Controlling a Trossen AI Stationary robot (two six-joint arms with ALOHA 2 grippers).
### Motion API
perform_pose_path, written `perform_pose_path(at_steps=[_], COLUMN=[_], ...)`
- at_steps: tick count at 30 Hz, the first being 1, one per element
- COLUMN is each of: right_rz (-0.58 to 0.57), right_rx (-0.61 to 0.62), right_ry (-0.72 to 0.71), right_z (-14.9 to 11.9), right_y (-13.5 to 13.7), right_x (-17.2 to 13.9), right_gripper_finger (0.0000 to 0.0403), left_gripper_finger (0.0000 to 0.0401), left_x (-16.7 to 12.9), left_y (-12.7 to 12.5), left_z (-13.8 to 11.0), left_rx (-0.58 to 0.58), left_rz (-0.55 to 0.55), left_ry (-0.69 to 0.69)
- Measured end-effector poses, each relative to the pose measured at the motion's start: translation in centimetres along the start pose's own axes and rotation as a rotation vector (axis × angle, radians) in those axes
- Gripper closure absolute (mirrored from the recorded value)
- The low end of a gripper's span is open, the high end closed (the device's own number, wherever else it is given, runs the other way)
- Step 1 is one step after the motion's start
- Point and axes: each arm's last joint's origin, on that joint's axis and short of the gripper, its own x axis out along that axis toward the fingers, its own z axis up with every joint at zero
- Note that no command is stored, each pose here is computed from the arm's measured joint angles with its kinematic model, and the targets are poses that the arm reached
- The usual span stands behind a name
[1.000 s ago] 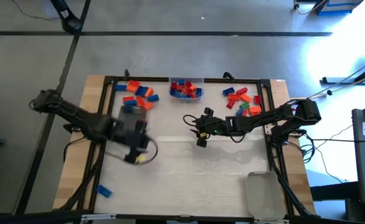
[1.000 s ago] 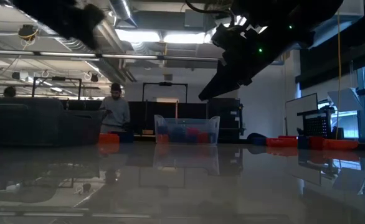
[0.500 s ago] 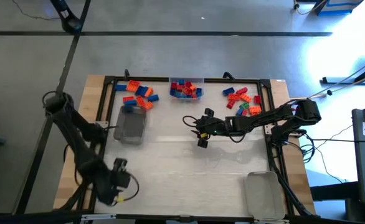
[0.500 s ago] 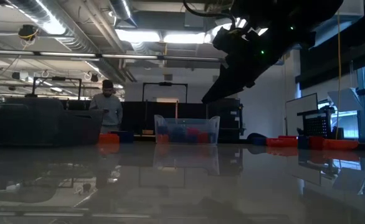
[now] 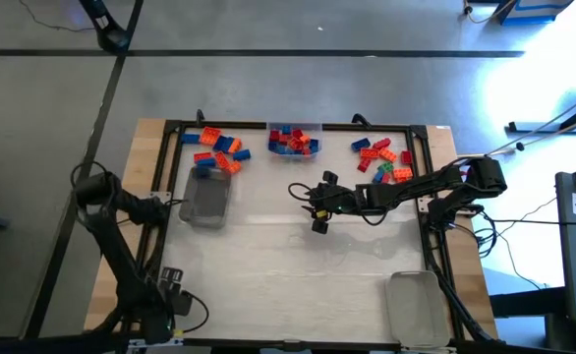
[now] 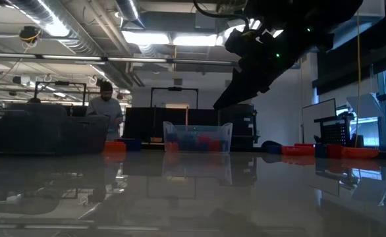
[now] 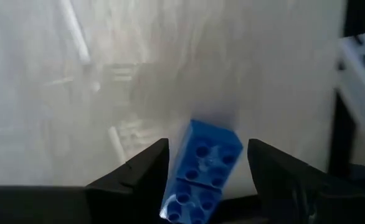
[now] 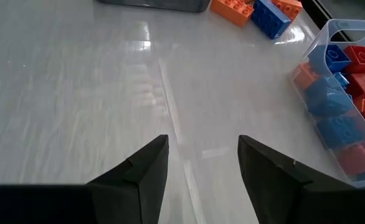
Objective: Sort blocks by size
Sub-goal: Put the blue 4 stud game piece into the transparent bin
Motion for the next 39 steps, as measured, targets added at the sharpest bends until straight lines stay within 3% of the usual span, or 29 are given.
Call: perform_pose_path(at_steps=[11, 19, 25, 32, 39], right_rz=[0.0, 0.0, 0.008, 0.03, -0.005], right_rx=[-0.001, -0.009, -0.017, 0.031, 0.042], right_ry=[0.0, 0.024, 0.078, 0.074, 0.046], right_z=[0.0, -0.2, -0.7, -0.2, 0.5], right_y=[0.0, 0.0, 0.0, -0.3, -0.9], right_x=[0.0, 0.0, -0.1, -1.5, -3.0], right_gripper_finger=[0.021, 0.021, 0.021, 0.021, 0.021], left_gripper_finger=[0.0199, 0.0273, 0.0278, 0.0278, 0.0278], left_x=[1.8, 2.2, 1.1, -3.5, -9.3], left_y=[-0.6, 0.4, 1.8, 6.4, 12.9], left_z=[-0.7, -0.2, 1.8, 4.4, 5.9], left_rx=[0.076, 0.04, -0.023, -0.154, -0.142], left_rz=[0.021, 0.038, 0.021, 0.014, 0.189], left_ry=[0.087, 0.103, 0.045, -0.079, -0.438])
